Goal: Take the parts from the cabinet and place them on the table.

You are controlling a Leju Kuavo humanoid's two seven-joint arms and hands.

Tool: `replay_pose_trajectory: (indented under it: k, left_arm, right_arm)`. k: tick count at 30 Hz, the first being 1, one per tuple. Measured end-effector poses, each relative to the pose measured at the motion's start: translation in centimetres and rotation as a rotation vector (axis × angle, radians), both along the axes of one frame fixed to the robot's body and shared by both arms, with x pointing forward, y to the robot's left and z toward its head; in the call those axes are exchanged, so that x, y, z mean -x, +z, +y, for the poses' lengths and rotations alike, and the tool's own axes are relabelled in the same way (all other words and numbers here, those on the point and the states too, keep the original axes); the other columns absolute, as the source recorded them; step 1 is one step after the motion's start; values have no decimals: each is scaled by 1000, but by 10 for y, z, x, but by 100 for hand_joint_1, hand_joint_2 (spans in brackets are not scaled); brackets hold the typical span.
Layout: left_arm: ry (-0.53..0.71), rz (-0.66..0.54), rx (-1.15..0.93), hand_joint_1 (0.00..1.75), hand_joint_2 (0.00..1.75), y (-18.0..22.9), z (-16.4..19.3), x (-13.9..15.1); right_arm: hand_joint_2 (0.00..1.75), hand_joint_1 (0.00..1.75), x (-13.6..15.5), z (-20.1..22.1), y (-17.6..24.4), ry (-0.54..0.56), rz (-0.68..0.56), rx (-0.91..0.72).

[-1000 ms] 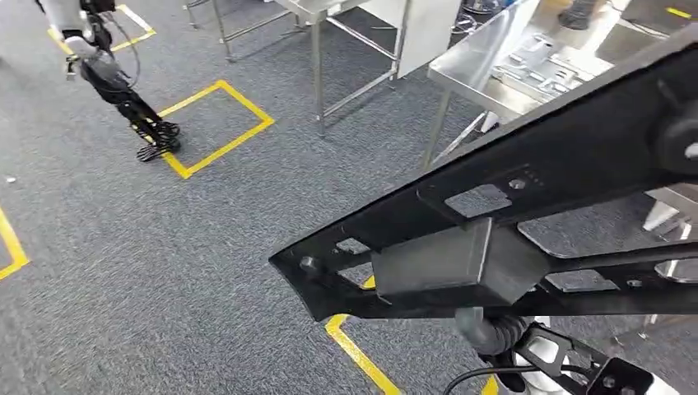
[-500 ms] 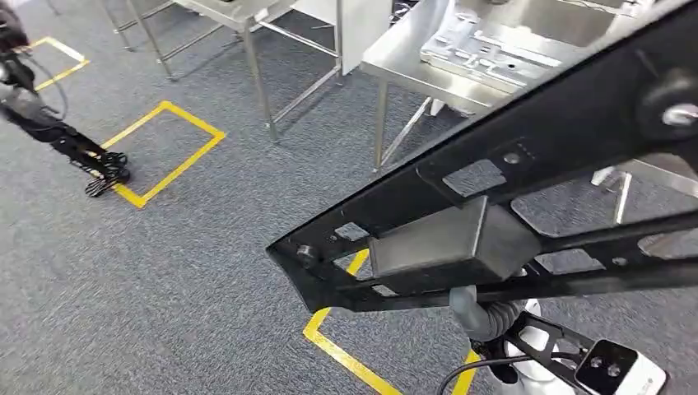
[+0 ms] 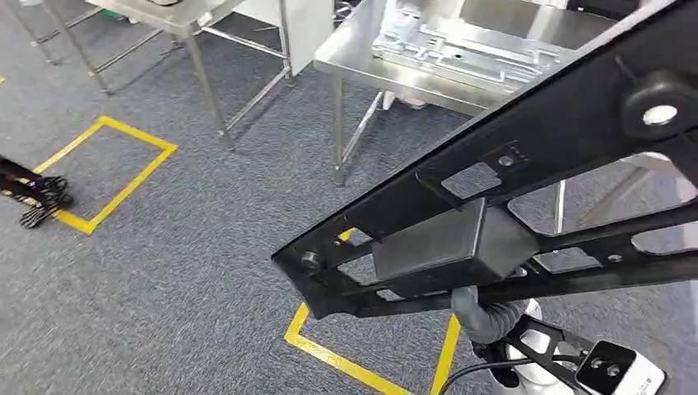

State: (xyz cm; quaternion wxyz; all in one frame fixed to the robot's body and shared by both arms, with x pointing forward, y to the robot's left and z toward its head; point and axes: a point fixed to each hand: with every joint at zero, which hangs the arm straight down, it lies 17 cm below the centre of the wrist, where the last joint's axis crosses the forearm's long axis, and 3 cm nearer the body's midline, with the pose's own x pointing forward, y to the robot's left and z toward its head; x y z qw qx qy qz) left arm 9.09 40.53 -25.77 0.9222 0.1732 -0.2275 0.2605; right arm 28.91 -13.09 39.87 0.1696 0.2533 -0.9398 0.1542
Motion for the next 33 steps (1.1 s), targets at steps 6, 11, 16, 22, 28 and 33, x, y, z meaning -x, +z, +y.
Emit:
replay_pose_trajectory:
  k: [6,11,16,22,28,33]
  left_arm:
    - [-2,-8,3,0,175,1,-1,-5]
    - [-8,-21,7,0,175,2,-2,-12]
    - [-14,-15,15,0,175,0,-4,-6]
    - [-15,-18,15,0,175,1,-5,-8]
    - [-17,-27,21,0,175,1,-9,-14]
    - [-18,-25,22,0,175,1,-10,-12]
  right_arm:
    - [175,175,-2,0,-2,-12,5,2]
    - [175,175,-2,0,-5,-20,11,4]
    - [175,175,-3,0,-7,-22,19,5]
    - [175,175,-3,0,-6,-18,17,3]
    - [175,175,-3,-1,-5,-20,13,2]
    - [175,175,-4,0,-6,-20,18,5]
